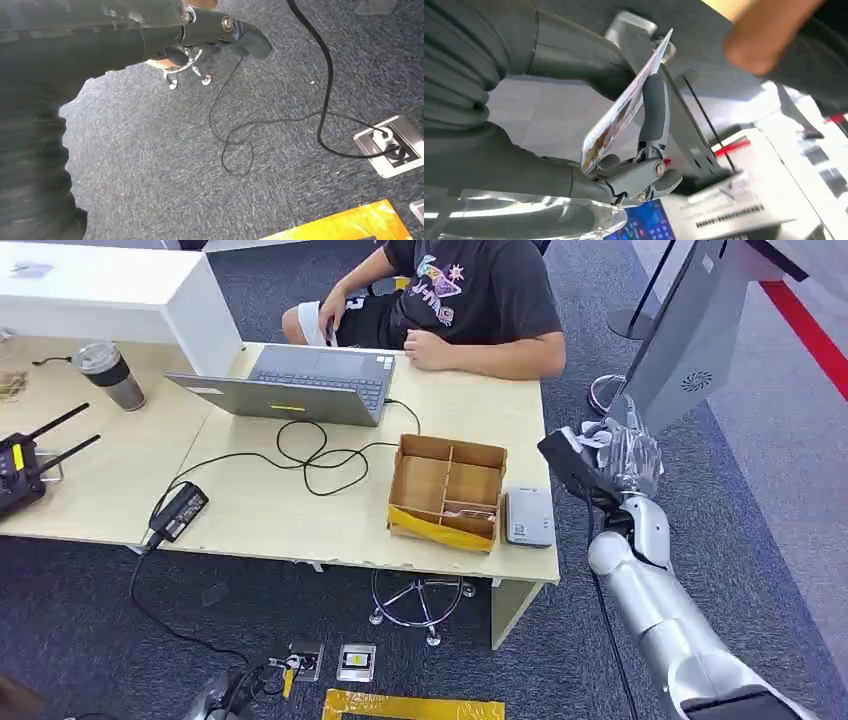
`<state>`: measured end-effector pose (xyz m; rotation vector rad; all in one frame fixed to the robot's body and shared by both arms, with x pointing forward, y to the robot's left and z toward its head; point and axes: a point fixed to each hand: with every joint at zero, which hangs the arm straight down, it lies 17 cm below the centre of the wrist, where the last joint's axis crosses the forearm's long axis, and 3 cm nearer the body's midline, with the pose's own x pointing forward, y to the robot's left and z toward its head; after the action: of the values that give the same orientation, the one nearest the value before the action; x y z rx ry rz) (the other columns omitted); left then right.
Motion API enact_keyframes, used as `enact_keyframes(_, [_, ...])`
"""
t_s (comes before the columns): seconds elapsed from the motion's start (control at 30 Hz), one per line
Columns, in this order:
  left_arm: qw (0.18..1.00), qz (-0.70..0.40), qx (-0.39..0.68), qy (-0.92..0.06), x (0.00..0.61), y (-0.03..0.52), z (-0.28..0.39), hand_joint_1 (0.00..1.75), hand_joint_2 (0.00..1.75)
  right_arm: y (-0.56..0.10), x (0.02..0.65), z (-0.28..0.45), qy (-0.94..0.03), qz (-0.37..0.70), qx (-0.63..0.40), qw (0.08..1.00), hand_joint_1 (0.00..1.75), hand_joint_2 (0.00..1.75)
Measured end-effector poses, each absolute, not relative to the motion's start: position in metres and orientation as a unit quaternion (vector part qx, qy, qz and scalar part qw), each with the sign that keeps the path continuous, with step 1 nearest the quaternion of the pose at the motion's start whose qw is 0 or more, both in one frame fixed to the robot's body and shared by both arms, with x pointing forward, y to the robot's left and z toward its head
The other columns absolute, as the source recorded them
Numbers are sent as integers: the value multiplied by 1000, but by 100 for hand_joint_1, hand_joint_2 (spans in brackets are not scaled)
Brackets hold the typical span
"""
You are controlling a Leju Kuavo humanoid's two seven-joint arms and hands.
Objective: Pass the card to the sensor for recognition and then transmit it.
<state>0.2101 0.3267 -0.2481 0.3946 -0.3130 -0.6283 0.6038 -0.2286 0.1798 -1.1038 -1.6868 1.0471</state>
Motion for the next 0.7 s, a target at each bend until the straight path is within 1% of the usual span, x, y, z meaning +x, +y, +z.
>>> enact_keyframes(0.2, [920,-306,191,-153,211,326,-248,0,175,-210,626,277,-717,395,-453,352,175,175])
enact_keyframes(0.37, [920,-306,190,-156,214,323,-247,0,175,-184,631,335,-737,397,-457,300,175,175])
enact_keyframes(0.5, [920,-305,189,-159,217,321,-246,0,175,-160,634,358,-736,423,-453,273,175,175])
enact_keyframes(0.63, [918,-305,186,-172,228,313,-242,0,175,-134,645,349,-686,499,-450,278,175,175])
enact_keyframes(0.7, [918,-305,184,-176,232,309,-241,0,175,-128,646,345,-676,513,-451,276,175,175])
